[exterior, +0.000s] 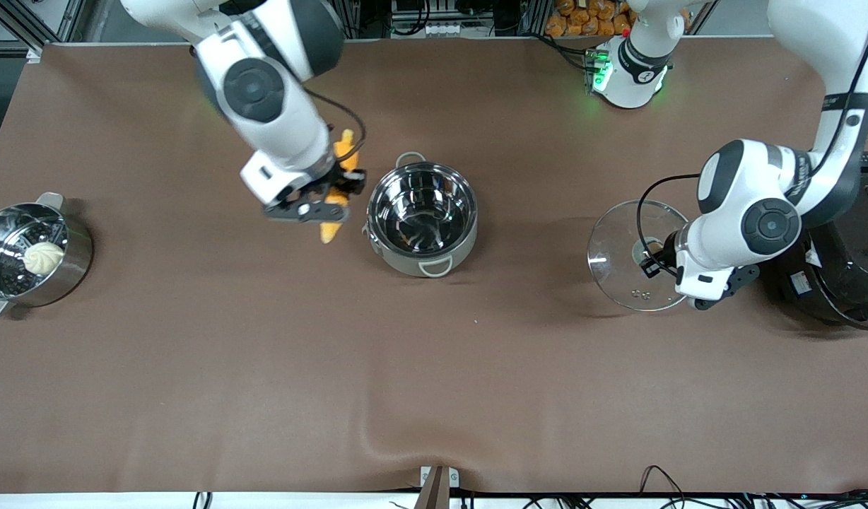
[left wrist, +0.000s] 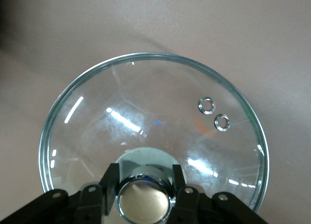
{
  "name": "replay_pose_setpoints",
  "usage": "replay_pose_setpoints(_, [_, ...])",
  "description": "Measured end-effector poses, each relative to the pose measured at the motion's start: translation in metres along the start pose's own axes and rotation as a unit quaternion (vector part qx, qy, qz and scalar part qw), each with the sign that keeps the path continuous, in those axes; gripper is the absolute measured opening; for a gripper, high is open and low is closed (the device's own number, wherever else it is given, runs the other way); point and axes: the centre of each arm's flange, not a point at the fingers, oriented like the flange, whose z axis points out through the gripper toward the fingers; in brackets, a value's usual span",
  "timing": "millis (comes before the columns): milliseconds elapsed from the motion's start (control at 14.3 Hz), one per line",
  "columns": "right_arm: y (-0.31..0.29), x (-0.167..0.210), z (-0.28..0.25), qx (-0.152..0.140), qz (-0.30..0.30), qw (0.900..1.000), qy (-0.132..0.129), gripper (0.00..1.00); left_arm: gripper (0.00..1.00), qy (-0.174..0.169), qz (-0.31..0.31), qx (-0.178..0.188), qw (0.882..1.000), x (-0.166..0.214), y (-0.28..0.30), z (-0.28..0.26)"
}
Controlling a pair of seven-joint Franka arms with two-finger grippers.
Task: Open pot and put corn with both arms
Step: 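Lift the glass lid with the left gripper while the right gripper lifts the corn, then set the lid on the table while the right gripper lowers corn into pot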
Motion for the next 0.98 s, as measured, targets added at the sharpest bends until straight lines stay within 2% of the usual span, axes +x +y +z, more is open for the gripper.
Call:
replay_pose_setpoints(140, [-0.023, -0.014, 0.008, -0.003, -0.001, 1.0, 0.011, 0.35, 0.48, 0.009, -0.002, -0.018, 1.0, -0.005, -0.011, 0.038])
replay_pose_setpoints(280, [-0.05, -0.029, 0.027, -0.012, 0.009, 0.999, 0.032, 0.35, 0.48, 0.013, -0.001, -0.021, 1.0, -0.011, -0.025, 0.069])
replay_pose_setpoints(490, [-0.084, -0.047, 0.069, -0.019, 0.016, 0.998, 0.053, 0.35, 0.48, 0.025, 0.004, -0.033, 0.999, -0.022, -0.034, 0.09])
replay_pose_setpoints(701, [-0.099, -0.047, 0.099, -0.023, 0.022, 0.997, 0.064, 0.35, 0.48, 0.026, 0.004, -0.036, 0.999, -0.028, -0.037, 0.097])
replay_pose_setpoints(841, [-0.102, -0.04, 0.115, -0.021, 0.022, 0.997, 0.069, 0.35, 0.51, 0.03, -0.001, -0.039, 0.999, -0.024, -0.041, 0.094])
replay_pose_setpoints(981, [-0.105, -0.033, 0.132, -0.019, 0.029, 0.997, 0.074, 0.35, 0.66, 0.042, -0.007, -0.045, 0.998, -0.016, -0.044, 0.08])
